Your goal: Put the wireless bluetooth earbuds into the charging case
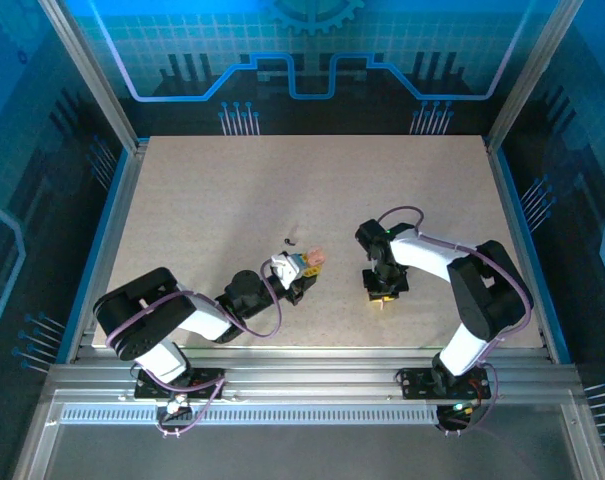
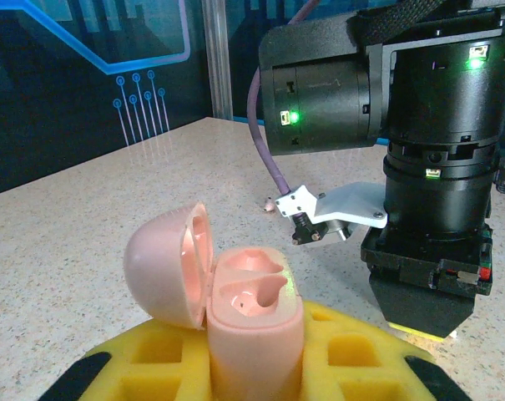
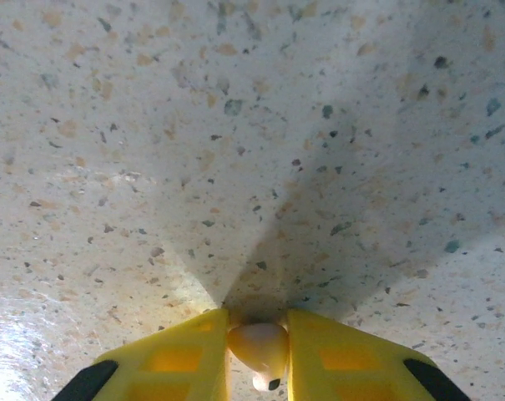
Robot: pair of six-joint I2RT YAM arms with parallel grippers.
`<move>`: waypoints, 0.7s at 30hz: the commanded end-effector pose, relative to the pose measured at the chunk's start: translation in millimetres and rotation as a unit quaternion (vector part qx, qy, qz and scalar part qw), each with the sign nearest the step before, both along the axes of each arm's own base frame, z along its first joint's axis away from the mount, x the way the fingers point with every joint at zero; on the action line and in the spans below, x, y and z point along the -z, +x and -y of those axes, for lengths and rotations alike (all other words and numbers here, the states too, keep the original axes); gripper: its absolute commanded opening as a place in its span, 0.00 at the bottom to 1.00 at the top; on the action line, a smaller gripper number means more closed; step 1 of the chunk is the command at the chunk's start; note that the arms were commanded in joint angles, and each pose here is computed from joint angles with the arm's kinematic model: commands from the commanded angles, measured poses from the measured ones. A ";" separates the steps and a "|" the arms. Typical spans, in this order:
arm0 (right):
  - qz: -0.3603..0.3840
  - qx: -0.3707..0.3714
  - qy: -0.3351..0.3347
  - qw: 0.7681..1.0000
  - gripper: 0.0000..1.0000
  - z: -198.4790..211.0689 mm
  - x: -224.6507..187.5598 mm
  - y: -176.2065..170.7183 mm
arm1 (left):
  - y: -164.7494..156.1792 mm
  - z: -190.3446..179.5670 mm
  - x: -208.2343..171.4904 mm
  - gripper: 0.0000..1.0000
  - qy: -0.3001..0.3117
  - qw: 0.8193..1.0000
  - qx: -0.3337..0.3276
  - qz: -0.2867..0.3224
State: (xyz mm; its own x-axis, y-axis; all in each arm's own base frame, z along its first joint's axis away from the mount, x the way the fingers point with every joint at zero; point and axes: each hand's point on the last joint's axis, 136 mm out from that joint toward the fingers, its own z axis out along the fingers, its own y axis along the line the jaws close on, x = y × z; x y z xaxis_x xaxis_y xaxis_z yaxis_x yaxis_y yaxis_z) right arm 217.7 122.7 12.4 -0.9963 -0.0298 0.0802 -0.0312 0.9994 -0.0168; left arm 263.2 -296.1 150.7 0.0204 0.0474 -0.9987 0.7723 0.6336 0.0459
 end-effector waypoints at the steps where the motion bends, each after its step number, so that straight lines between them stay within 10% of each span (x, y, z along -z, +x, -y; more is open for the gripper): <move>1: -0.004 0.001 -0.031 1.000 0.21 10.1 -0.7 -6.4 | 0.6 -3.1 -5.7 0.20 -0.004 1.000 -0.006 0.016; 11: 0.133 0.012 0.051 0.990 0.18 -9.5 -54.2 18.9 | 2.0 6.0 2.0 0.20 0.002 1.000 0.009 0.008; 21: 0.340 -0.068 0.214 0.913 0.18 -60.7 -145.1 46.4 | 7.3 19.2 -8.8 0.20 -0.007 0.999 0.024 0.022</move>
